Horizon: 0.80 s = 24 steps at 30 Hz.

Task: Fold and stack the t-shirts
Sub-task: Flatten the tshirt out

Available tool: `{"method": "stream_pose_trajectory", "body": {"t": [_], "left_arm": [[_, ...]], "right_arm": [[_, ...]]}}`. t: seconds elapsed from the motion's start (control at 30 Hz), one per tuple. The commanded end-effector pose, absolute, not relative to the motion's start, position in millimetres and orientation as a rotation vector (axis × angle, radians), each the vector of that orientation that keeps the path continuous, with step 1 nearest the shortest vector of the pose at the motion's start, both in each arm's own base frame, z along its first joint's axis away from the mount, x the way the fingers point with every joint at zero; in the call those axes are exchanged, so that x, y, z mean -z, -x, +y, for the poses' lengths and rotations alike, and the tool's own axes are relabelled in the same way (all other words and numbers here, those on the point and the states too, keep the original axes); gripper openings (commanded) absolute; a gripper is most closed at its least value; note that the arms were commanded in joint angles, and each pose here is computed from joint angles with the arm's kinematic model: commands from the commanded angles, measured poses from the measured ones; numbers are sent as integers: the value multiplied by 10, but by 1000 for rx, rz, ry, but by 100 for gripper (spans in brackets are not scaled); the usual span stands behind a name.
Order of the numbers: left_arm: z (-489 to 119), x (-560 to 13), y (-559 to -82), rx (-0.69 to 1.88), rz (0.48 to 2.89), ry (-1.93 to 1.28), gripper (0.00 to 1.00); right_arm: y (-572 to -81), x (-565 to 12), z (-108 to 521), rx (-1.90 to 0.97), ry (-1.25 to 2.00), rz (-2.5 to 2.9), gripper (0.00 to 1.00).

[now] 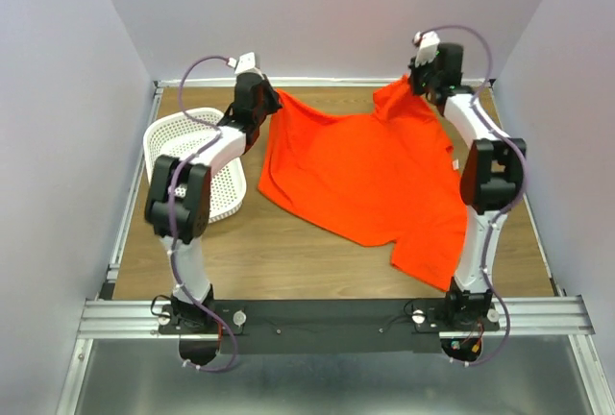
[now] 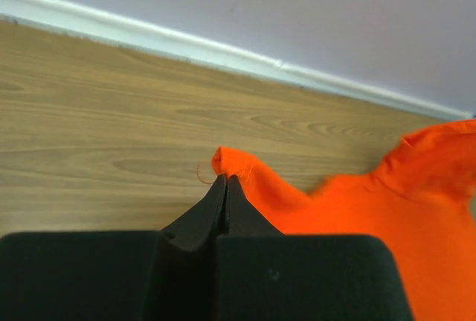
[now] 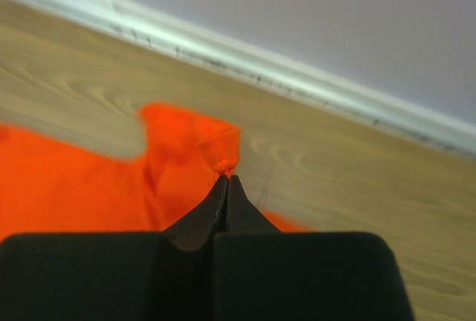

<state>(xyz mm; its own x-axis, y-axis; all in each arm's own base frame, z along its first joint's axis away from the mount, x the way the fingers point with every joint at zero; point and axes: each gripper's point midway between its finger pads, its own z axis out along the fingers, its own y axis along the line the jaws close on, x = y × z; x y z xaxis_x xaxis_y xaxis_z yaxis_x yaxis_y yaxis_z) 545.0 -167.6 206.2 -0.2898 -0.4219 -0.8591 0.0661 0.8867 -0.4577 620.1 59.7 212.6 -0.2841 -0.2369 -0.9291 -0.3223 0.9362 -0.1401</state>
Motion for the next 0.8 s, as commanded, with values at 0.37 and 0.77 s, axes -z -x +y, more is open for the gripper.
{"method": "stream_pose_trajectory", "body": {"t": [0.37,0.77], "left_arm": [[-1519,-1094,-6165,304,2023,302,0],[-1593,-1839,-5846,473,1851,195,0]], "right_arm": [[-6653,-1159,278,83,362,1986,1],[-6229,-1926,473,-91,418,1864,1]]}}
